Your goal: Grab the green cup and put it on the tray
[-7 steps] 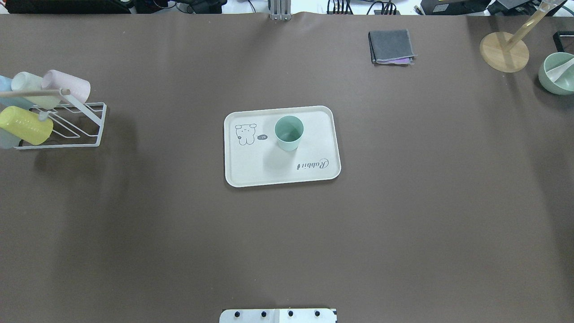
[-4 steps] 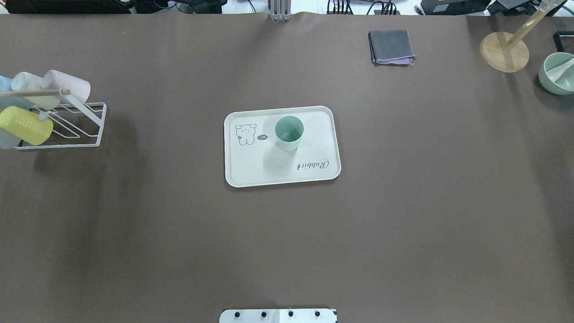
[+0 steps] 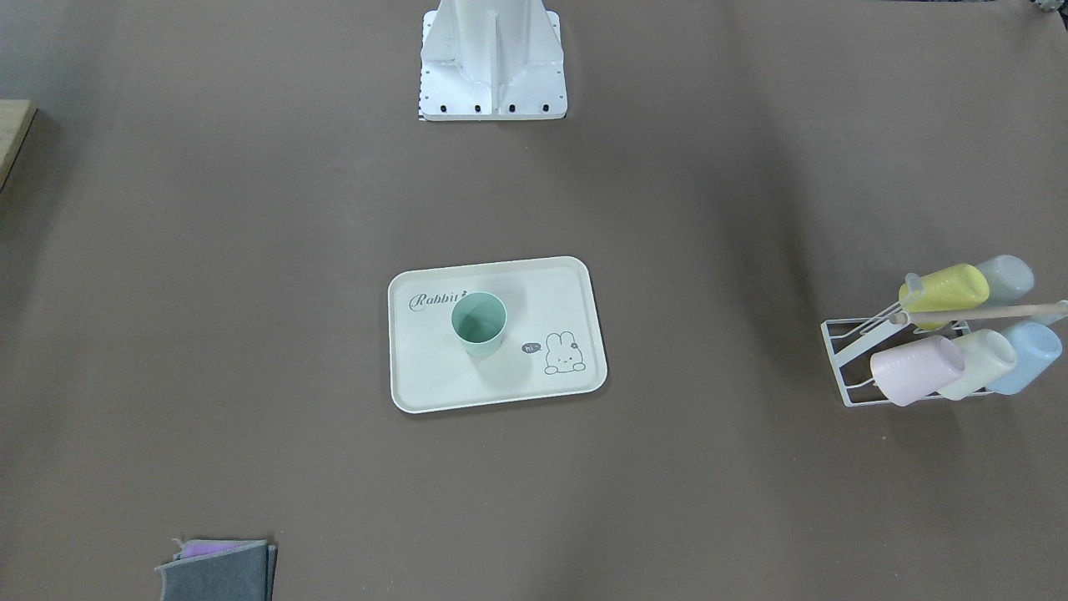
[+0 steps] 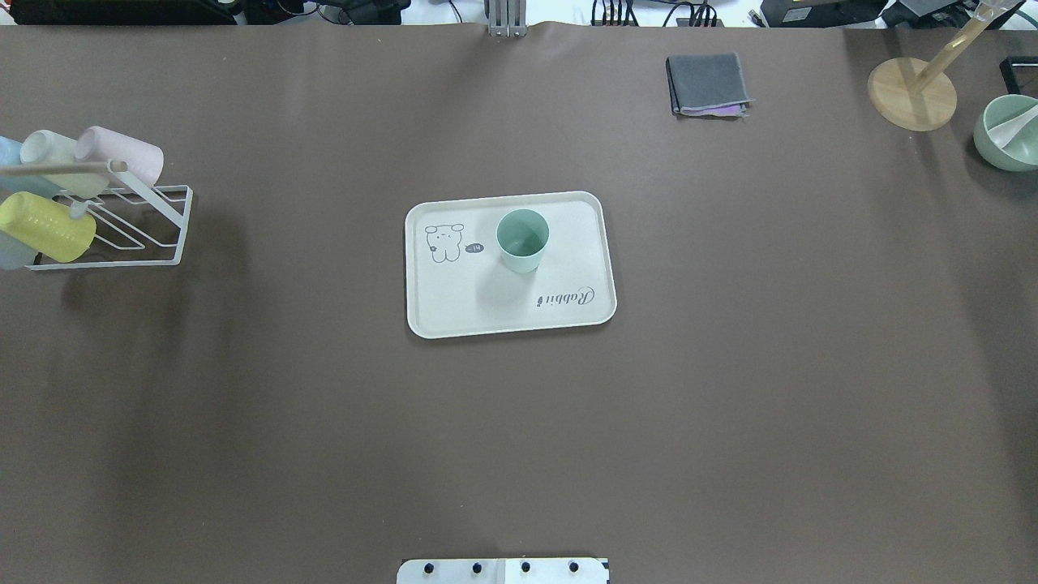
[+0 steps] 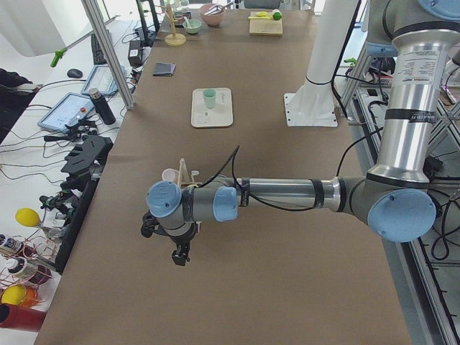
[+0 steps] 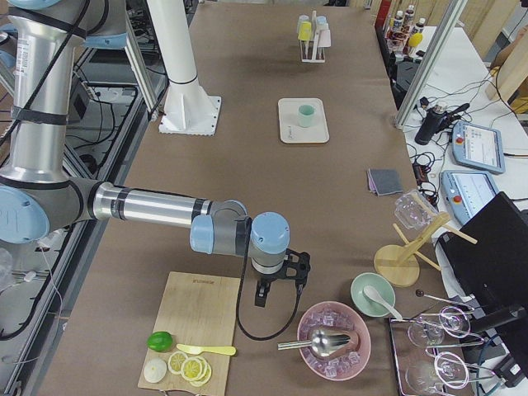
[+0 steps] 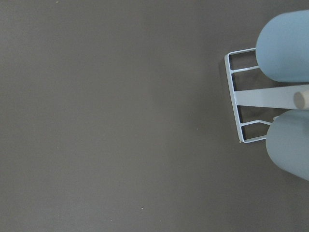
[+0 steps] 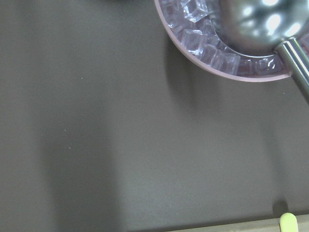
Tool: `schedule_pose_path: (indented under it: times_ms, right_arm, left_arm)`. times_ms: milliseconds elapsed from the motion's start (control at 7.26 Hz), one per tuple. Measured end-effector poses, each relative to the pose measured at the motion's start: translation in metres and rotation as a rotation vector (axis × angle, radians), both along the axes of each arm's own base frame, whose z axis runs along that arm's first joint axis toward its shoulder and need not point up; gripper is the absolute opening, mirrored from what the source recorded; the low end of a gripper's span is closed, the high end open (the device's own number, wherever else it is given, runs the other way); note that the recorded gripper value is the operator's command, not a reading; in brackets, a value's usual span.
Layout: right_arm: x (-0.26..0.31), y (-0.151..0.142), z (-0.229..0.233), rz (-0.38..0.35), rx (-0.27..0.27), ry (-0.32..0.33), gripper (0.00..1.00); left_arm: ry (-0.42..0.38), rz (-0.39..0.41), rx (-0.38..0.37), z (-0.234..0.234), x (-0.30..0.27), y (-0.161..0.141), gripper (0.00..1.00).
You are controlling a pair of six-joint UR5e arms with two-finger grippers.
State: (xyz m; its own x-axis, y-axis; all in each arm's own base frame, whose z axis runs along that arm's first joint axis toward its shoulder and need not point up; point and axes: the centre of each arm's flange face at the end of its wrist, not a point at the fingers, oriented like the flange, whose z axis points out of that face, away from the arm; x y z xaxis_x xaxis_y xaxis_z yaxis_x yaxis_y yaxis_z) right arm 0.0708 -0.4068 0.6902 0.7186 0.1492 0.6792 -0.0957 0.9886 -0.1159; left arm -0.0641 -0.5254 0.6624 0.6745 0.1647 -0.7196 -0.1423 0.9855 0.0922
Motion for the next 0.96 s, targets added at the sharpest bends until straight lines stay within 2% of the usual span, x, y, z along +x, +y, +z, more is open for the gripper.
schedule_pose_path:
  times_ms: [413, 965]
  right_arm:
    - [0.0, 0.0, 0.0, 0.0, 0.0, 0.0, 1.0]
    - [0.0, 0.0, 0.0, 0.0, 0.0, 0.0, 1.0]
  left_arm:
    - [-0.001, -0.001, 0.0, 0.001, 0.0, 0.001, 0.99]
    - [-0.007, 0.001, -0.013, 0.027, 0.0, 0.012, 0.99]
